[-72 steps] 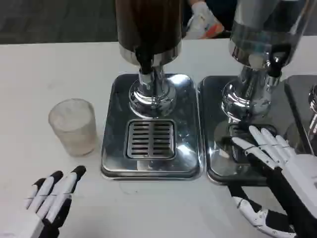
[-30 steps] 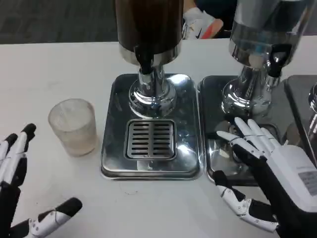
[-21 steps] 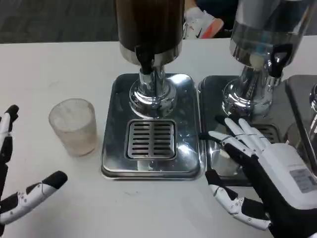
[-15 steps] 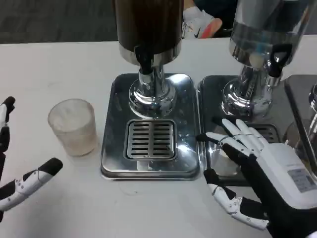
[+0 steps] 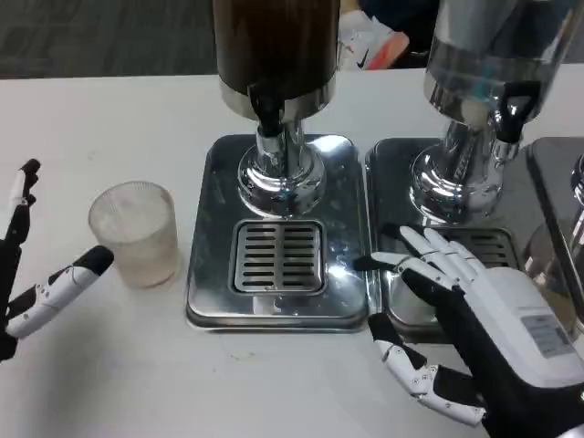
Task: Grasp the cup under the faucet to collect the drink, then remove the cup.
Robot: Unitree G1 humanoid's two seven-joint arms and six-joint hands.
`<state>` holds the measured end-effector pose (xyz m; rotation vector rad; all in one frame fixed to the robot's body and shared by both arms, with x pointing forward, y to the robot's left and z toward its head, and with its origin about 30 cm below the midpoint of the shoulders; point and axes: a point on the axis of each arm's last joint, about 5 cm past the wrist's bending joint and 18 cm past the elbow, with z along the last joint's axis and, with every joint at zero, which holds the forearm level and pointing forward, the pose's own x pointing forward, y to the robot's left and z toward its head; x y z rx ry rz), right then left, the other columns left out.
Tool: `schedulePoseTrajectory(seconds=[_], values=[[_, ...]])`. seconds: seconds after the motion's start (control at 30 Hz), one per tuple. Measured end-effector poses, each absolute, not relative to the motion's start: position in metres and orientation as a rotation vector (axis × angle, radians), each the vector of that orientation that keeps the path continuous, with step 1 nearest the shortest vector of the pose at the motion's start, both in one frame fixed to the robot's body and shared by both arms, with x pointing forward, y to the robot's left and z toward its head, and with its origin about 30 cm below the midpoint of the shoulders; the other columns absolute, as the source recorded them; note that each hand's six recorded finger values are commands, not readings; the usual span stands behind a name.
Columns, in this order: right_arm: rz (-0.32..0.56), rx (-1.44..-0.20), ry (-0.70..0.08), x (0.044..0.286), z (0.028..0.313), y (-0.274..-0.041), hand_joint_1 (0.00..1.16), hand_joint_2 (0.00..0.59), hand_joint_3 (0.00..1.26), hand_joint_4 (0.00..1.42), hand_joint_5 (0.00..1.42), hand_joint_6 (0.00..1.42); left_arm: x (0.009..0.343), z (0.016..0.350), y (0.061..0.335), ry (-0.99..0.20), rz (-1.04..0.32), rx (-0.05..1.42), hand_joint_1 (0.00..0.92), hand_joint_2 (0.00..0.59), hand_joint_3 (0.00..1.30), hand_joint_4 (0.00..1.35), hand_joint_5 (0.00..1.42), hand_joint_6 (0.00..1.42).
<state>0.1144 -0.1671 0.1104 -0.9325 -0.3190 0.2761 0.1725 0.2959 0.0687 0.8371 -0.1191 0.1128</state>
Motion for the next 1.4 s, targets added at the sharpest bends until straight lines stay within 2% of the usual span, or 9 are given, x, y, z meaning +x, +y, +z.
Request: schedulePoseTrajectory(seconds=[0.3,0.4,1.07,1.4], values=[[0.260,-0.923,-0.318,0.113,0.110,-0.162,0.45,0.507,0.36,0.11,0.07,0.07,0.188,0.068,0.301,-0.078,0.112,0.807,0.046,0.021,0.00,0.00,0.11,0.08],[0.261,-0.919,-0.321,0.113,0.110,-0.161,0.45,0.507,0.36,0.11,0.08,0.07,0.192,0.066,0.302,-0.057,0.096,0.810,0.078,0.011,0.00,0.00,0.14,0.09],[0.291,-0.889,-0.357,0.113,0.113,-0.151,0.44,0.500,0.40,0.13,0.10,0.08,0.208,0.067,0.307,0.034,0.007,0.907,0.172,0.000,0.00,0.04,0.22,0.17],[0.299,-0.870,-0.367,0.114,0.113,-0.149,0.43,0.499,0.42,0.14,0.11,0.08,0.211,0.064,0.307,0.084,-0.010,0.921,0.203,0.000,0.02,0.14,0.31,0.26]])
